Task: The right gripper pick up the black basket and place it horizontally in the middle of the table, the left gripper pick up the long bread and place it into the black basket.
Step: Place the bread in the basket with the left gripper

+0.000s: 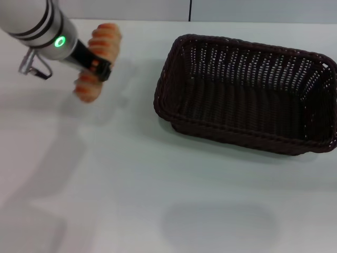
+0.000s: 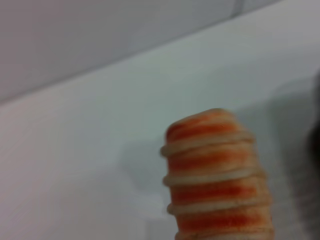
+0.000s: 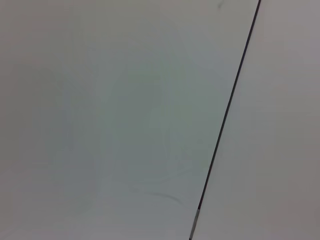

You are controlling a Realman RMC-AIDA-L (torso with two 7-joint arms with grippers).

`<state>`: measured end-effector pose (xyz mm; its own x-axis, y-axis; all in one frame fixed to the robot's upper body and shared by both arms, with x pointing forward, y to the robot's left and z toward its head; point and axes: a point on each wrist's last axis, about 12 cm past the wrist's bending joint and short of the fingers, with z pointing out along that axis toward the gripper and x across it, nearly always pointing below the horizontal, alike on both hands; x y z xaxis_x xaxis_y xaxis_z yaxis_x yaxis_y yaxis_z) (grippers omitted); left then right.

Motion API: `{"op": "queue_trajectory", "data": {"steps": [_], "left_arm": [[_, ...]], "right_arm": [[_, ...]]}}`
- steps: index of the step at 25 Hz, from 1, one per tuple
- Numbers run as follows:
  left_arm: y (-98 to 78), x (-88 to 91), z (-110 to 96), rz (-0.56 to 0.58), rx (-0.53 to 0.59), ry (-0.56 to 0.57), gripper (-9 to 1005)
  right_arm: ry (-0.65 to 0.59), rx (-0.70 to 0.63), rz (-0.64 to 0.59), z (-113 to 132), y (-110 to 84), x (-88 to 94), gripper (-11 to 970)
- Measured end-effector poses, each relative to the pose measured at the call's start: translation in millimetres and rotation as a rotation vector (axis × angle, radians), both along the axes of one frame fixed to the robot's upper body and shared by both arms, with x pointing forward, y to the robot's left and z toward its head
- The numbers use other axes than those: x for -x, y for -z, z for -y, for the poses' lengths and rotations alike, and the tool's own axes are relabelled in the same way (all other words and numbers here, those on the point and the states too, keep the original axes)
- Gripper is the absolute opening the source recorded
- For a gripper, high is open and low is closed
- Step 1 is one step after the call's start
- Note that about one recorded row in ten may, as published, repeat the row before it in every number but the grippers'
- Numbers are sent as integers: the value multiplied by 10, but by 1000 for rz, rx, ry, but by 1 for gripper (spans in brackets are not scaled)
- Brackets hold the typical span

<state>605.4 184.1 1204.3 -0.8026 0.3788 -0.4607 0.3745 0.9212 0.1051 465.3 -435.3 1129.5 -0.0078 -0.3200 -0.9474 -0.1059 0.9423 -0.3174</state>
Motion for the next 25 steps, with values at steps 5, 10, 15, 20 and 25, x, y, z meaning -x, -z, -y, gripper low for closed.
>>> {"op": "queue_trajectory", "data": {"steps": [5,10,15,20,25], "left_arm": [[-262,209,383,68,30,128,356],[-433,431,730,109,86,265,318],[-433,530,1089,141,133,398,284],[-317,437,1303,124,125,449,270],[-215,295,1463,116,86,477,266]], "right_arm": [[-12,4,6,-24,-14,-36,763],[-33,5,16,-60,-35,-88,763],[-59,4,25,-99,-43,-142,763],[-79,16,33,-136,-41,-184,763],[-85,14,35,-142,-39,-180,763]]}}
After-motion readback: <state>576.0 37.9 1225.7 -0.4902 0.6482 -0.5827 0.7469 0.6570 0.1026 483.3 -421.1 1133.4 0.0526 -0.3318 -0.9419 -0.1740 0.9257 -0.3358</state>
